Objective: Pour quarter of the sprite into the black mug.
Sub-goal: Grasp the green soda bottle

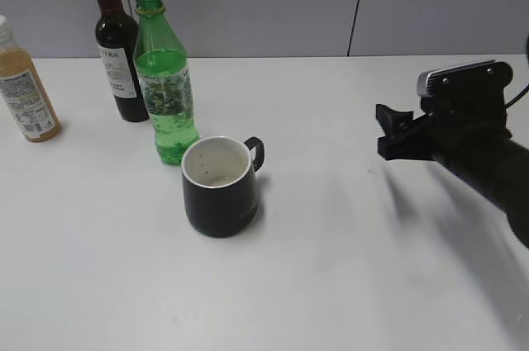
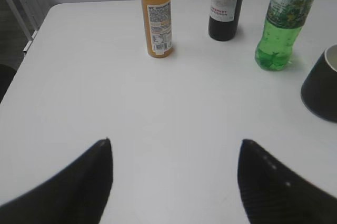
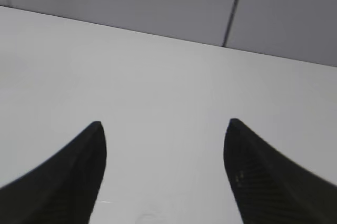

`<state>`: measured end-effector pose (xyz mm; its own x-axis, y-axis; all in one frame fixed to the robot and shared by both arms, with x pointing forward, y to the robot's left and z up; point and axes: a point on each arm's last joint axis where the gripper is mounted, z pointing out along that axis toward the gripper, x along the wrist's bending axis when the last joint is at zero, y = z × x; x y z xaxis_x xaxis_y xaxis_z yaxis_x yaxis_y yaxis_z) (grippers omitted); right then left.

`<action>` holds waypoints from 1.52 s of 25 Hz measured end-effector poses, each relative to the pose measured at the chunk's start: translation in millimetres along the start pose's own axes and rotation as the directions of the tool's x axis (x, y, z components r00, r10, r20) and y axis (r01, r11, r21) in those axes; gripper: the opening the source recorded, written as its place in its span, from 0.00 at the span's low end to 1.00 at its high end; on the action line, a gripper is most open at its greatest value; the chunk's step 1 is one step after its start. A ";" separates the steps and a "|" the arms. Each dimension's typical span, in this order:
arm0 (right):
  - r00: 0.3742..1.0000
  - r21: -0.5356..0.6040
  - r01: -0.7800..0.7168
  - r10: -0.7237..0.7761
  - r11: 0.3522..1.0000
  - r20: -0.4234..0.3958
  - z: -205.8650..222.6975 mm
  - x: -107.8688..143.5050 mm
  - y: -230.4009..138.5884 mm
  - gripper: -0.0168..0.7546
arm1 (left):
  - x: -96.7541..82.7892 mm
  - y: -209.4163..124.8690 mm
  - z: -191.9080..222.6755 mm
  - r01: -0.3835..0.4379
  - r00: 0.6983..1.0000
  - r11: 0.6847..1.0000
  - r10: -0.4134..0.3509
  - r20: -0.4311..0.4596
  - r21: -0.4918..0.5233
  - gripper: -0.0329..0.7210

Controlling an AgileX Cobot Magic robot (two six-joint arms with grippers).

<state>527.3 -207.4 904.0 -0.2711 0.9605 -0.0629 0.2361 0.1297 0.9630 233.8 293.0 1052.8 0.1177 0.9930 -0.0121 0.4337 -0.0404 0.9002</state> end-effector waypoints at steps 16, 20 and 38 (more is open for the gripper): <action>0.979 0.579 -0.196 0.124 0.791 0.163 38.7 -115.0 96.4 0.71 | 0.0 0.0 0.0 0.000 1.000 1.000 0.000 0.000 0.000 0.79; 0.987 0.790 -0.147 0.041 0.596 0.153 36.3 -131.4 96.5 0.71 | 0.0 0.0 0.0 0.000 1.000 1.000 0.000 0.000 0.000 0.79; 0.986 0.947 -0.168 0.038 0.275 0.164 -72.1 -106.6 97.2 0.71 | 0.0 0.0 0.0 0.000 1.000 1.000 0.000 0.000 0.000 0.79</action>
<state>511.9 -315.0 1023.2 -0.1055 0.9921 -0.0681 0.9938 0.1076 0.0273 233.8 293.0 1052.8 0.1177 0.9930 -0.0121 0.4337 -0.0404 0.9002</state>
